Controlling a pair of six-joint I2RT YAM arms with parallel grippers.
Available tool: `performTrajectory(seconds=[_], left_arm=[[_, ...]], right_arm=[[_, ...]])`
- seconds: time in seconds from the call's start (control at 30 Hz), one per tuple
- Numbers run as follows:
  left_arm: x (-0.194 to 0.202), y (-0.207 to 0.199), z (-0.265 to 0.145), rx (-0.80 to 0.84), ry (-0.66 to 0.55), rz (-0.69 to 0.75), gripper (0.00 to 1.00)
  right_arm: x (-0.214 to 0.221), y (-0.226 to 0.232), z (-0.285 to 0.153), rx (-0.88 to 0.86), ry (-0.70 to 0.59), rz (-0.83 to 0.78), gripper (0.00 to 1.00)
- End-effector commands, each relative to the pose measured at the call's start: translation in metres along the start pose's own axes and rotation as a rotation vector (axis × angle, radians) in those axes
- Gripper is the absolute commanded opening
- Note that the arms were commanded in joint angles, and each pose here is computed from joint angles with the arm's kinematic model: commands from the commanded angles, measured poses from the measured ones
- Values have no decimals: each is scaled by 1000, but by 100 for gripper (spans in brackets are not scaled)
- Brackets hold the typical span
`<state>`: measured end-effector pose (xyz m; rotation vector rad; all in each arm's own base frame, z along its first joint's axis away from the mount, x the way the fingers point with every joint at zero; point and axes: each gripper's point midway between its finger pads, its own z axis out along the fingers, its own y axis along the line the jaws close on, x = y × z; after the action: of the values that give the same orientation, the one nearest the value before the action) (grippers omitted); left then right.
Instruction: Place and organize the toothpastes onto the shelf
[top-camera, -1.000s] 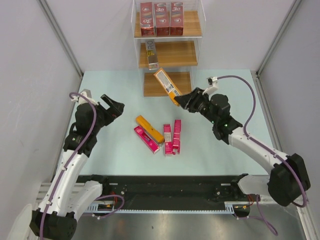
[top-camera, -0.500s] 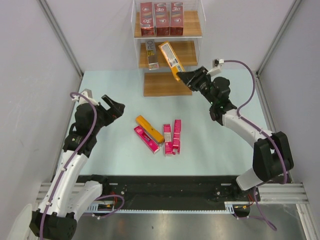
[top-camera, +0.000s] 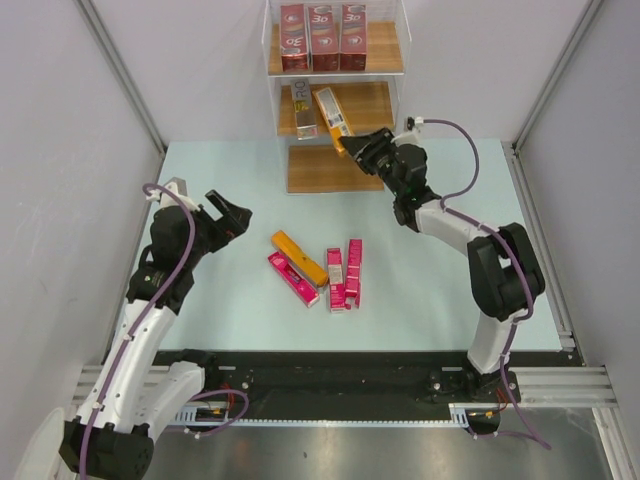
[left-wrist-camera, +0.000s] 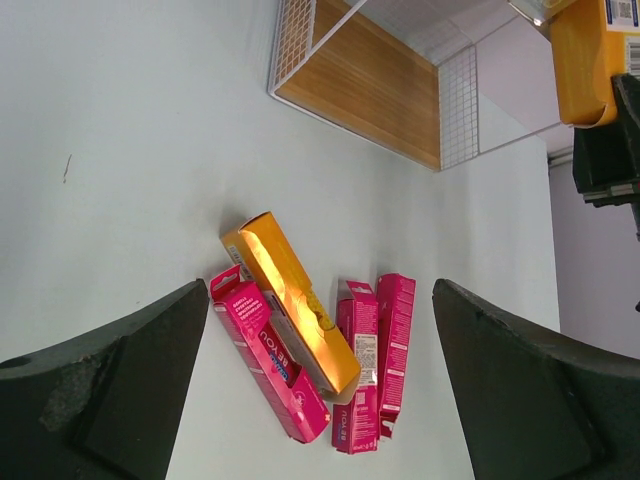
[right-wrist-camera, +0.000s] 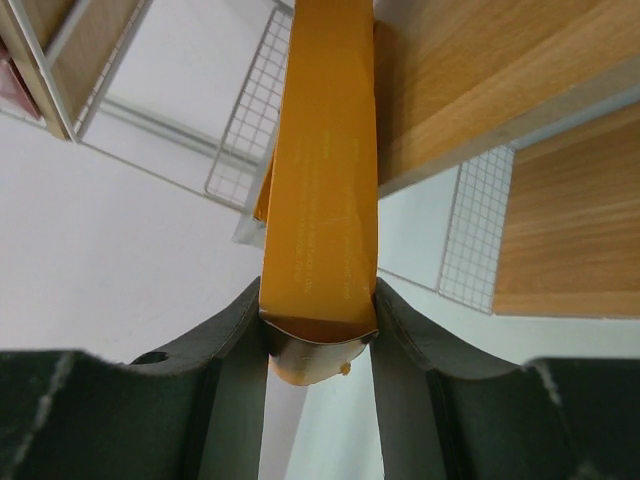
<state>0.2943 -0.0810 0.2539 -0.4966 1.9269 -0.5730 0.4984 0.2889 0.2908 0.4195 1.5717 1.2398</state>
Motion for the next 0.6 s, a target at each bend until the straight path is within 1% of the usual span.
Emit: performTrajectory(seconds=[0.0,0.03,0.07,0.13,0.17,0.23,0.4,0.47,0.5,0.57], left_arm=[[3,1,-3,16,0,27,100],[3,1,-4,15,-1,27,100],[5,2,-4,16,0,30,100],[6,4,-5,11,4,29,100],[7,5,-5,7,3,29,100],[8,7,-6,1,6,29,100],[8,8,-13,-1,-3,32,100],[9,9,-16,-2,0,36,100],[5,11,-17,-17,-22,37,100],[4,13,-19,-24,-26,37,100]], right_arm=[[-37,58,18,-112,-180,41,18],[-35,55,22,-99,-174,45,18],[-39,66,29,-116,-180,50,19],[-24,56,42,-83,-148,72,19],[-27,65,47,-93,-156,85,20],[-10,55,59,-54,-123,121,20],[4,52,74,-16,-161,157,22],[1,52,75,-6,-188,149,23],[-1,53,75,-4,-197,148,24],[-4,53,76,9,-225,155,25]])
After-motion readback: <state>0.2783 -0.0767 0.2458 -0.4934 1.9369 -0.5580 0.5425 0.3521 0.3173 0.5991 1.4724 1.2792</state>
